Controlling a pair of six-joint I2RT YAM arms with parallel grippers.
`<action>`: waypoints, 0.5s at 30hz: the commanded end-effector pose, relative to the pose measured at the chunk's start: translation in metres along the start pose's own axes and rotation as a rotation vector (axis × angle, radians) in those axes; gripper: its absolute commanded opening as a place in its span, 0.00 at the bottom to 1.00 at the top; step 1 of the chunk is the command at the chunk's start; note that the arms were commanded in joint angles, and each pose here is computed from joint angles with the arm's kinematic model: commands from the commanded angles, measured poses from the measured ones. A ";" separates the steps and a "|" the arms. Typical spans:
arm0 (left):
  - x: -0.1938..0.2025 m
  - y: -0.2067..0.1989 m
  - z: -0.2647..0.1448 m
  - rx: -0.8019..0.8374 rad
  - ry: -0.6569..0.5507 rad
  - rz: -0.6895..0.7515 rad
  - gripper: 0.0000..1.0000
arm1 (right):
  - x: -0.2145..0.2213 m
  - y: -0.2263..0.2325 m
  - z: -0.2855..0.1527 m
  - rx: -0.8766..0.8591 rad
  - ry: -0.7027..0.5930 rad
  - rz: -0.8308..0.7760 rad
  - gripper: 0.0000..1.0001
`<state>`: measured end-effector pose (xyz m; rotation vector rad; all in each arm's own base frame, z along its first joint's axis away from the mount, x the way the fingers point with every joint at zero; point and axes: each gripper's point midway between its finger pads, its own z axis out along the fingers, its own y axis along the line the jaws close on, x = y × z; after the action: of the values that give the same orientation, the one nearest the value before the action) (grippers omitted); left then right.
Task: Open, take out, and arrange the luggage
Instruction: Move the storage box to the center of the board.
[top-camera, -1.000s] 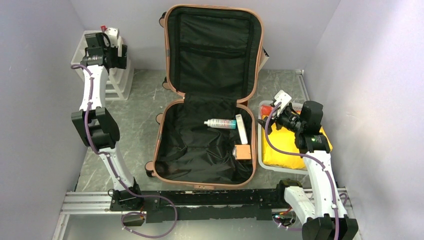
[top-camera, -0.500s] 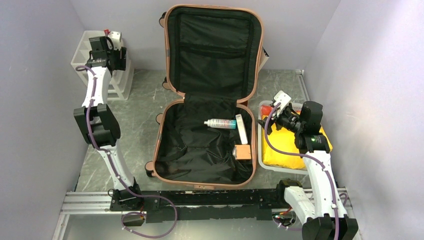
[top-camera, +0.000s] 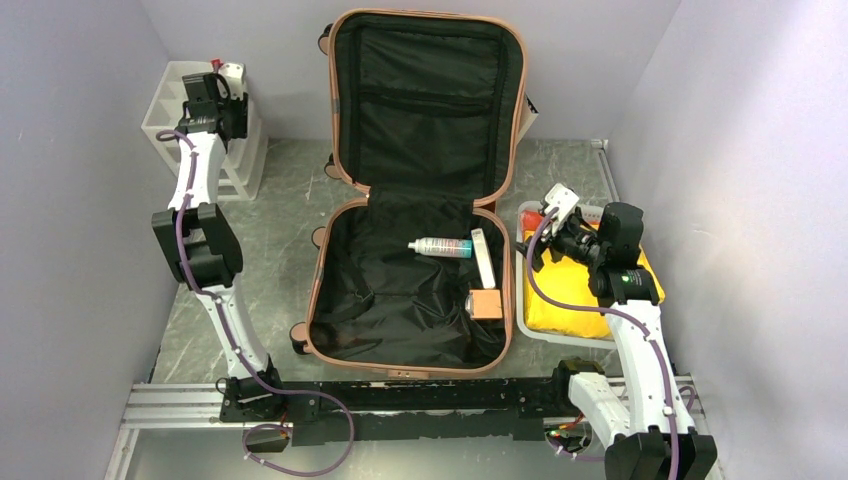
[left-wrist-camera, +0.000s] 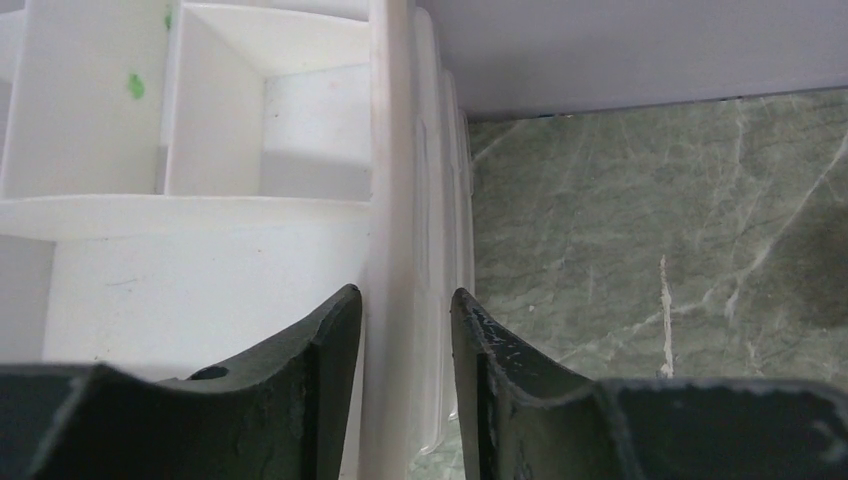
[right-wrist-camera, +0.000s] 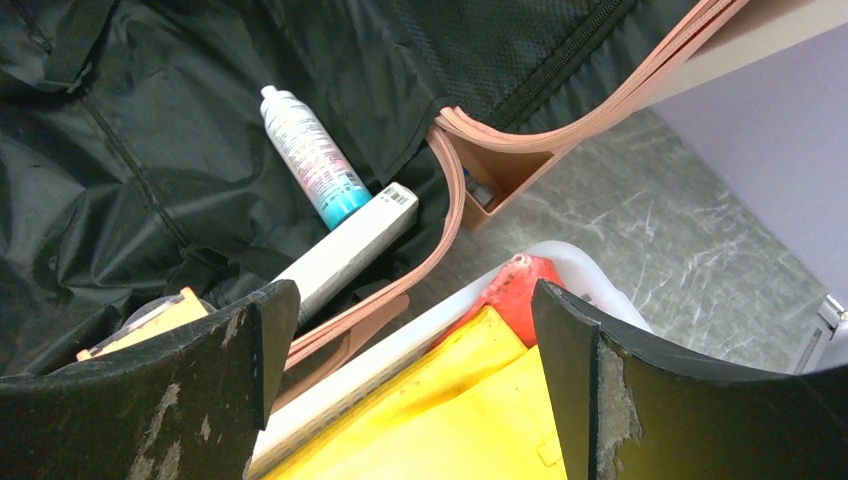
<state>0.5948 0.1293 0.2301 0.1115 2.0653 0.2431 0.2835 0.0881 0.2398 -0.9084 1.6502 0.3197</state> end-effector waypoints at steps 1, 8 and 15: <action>0.031 0.003 0.007 -0.019 0.103 -0.050 0.41 | -0.012 0.003 0.000 -0.029 -0.033 -0.040 0.91; 0.029 -0.002 -0.005 0.002 0.116 -0.067 0.08 | -0.011 0.004 0.000 -0.033 -0.032 -0.044 0.91; 0.007 -0.005 -0.060 0.015 0.060 -0.077 0.05 | -0.012 0.005 0.000 -0.035 -0.038 -0.044 0.91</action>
<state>0.5826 0.1233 0.2335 0.0823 2.0733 0.1953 0.2830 0.0884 0.2377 -0.9233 1.6507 0.3168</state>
